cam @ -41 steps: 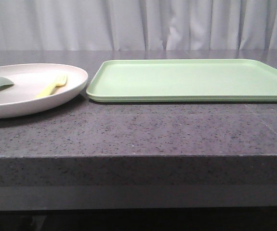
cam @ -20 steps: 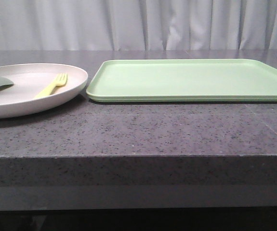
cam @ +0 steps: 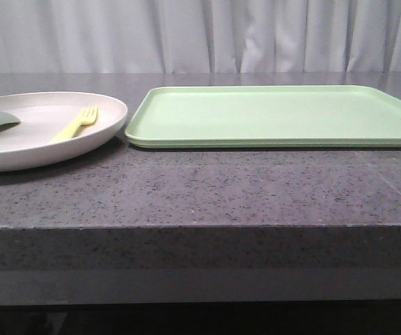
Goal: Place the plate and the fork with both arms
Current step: 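Lower the left gripper to the rim of the cream plate, then grip the plate rim with the left gripper and lift it onto the tray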
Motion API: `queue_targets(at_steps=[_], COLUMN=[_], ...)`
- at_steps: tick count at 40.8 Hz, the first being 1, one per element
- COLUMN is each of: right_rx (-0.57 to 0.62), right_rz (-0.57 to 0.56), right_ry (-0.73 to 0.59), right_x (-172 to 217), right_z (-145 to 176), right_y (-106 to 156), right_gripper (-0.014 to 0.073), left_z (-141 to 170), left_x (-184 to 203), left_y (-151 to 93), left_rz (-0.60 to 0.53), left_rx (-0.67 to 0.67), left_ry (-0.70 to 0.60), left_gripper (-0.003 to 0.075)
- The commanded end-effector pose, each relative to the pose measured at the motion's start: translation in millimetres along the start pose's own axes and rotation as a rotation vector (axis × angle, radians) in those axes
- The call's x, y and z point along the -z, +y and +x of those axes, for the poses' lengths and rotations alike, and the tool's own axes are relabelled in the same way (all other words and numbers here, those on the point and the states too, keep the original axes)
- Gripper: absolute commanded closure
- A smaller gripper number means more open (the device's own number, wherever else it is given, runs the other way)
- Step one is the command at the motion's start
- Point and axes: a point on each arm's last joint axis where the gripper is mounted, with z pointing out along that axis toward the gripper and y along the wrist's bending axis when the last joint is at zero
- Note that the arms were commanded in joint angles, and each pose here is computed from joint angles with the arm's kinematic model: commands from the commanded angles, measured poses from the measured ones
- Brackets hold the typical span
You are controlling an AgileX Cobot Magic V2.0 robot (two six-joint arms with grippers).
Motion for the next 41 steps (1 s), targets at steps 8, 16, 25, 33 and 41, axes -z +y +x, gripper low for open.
queue_targets(at_steps=[8, 16, 25, 33, 41], right_rx=[0.006, 0.006, 0.006, 0.006, 0.006], right_rz=[-0.002, -0.002, -0.002, -0.002, -0.002], right_ry=[-0.100, -0.100, -0.100, -0.100, -0.100], right_x=[2, 2, 2, 2, 2], right_z=[-18, -18, -18, -18, -18], right_y=[1, 1, 1, 1, 1], right_gripper=[0.0004, 0.0004, 0.0004, 0.0004, 0.0004], left_z=[-2, -3, -2, -2, 0], left_x=[22, 22, 22, 23, 28], left_y=[1, 1, -5, 6, 25], left_rz=[-0.004, -0.004, 0.087, 0.162, 0.171], left_rx=[-0.004, -0.004, 0.018, 0.077, 0.133], left_ry=[-0.074, -0.081, -0.075, -0.078, -0.090], left_gripper=[0.0475, 0.0697, 0.0739, 0.0739, 0.0739])
